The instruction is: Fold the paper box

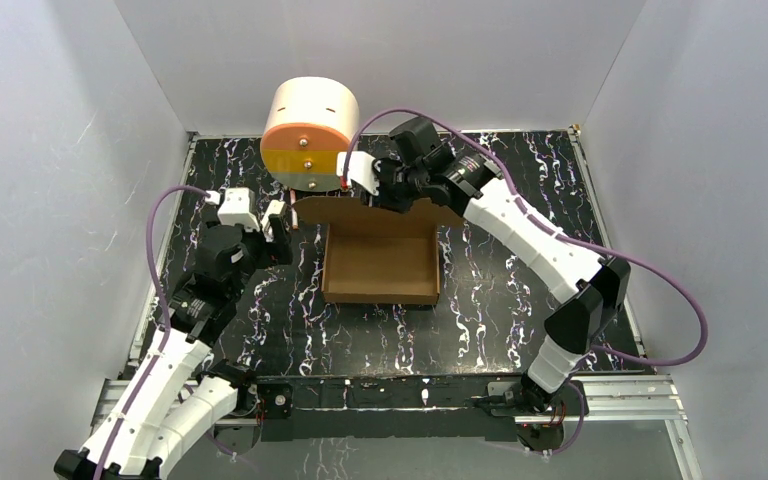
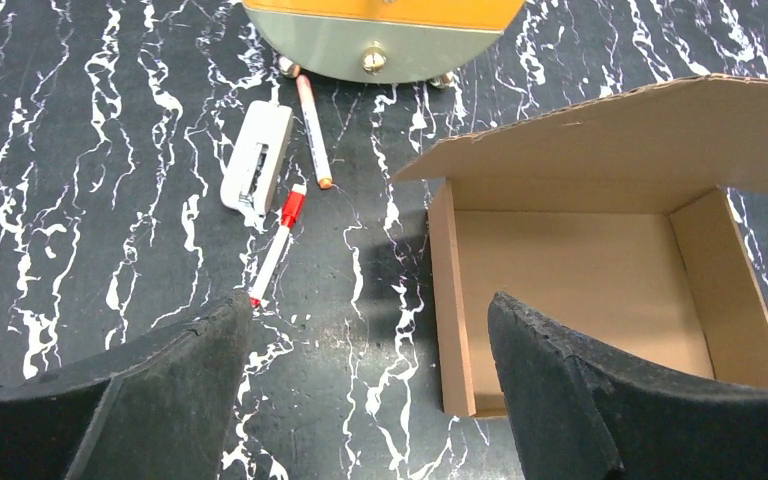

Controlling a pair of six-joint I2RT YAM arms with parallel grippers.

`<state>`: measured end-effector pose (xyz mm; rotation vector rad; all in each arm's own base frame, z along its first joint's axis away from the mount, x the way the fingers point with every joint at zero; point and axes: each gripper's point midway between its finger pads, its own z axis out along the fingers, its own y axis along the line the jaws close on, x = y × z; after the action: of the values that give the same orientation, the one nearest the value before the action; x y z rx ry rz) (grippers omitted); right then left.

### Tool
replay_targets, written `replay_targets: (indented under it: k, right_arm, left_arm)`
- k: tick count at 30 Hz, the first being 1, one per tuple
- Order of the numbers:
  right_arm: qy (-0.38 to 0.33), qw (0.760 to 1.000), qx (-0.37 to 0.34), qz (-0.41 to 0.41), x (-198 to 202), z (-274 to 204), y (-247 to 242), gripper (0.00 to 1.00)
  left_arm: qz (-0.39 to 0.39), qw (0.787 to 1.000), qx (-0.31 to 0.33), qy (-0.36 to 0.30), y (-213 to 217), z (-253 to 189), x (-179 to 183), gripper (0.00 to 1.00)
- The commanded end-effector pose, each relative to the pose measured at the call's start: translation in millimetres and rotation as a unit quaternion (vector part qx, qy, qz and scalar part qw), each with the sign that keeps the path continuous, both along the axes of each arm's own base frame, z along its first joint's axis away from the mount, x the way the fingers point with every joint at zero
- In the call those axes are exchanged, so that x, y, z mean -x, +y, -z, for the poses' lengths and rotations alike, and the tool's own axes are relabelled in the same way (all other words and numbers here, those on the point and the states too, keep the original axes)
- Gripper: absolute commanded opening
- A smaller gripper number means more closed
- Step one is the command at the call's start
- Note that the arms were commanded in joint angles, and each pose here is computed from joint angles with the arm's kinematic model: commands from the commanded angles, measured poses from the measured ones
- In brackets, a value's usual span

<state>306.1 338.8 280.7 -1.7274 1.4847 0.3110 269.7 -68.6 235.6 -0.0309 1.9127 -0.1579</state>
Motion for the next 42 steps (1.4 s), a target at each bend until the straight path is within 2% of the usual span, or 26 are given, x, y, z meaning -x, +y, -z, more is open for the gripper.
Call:
replay_targets:
  k: [1,8,11,15,21,31,37,42]
  right_arm:
    - [-0.046,0.996,-0.063,0.05,-2.2,-41.9,-8.2,0.49]
    - [-0.03,0.98,-0.141,0.138,-0.2,-54.1,-49.6,0.72]
    - [-0.02,0.972,-0.171,0.162,3.1,-52.9,-74.3,0.78]
    - [-0.023,0.963,-0.19,0.189,10.1,-47.1,-104.8,0.8]
    - [-0.023,0.955,-0.197,0.219,9.8,-18.2,-145.0,0.81]
    - [-0.01,0.949,-0.221,0.223,7.5,24.8,-159.7,0.78]
    - [-0.021,0.943,-0.248,0.222,-7.4,40.2,-155.8,0.7]
    - [-0.029,0.941,-0.255,0.222,-18.6,46.2,-154.2,0.59]
  left_arm:
    - [0.044,0.999,-0.018,-0.007,-10.6,-2.2,-2.5,0.85]
    - [0.076,0.996,-0.036,0.001,-21.1,-1.7,-11.4,0.85]
    - [0.087,0.995,-0.042,0.004,-25.8,-1.1,-16.8,0.85]
    - [0.092,0.994,-0.06,0.012,-25.6,5.6,-25.5,0.84]
    - [0.125,0.99,-0.066,0.018,-31.9,7.0,-39.6,0.81]
    - [0.182,0.981,-0.057,0.025,-46.0,11.0,-60.1,0.76]
    - [0.21,0.976,-0.054,0.02,-55.5,7.4,-69.2,0.7]
    - [0.221,0.973,-0.061,0.026,-59.5,7.9,-78.0,0.62]
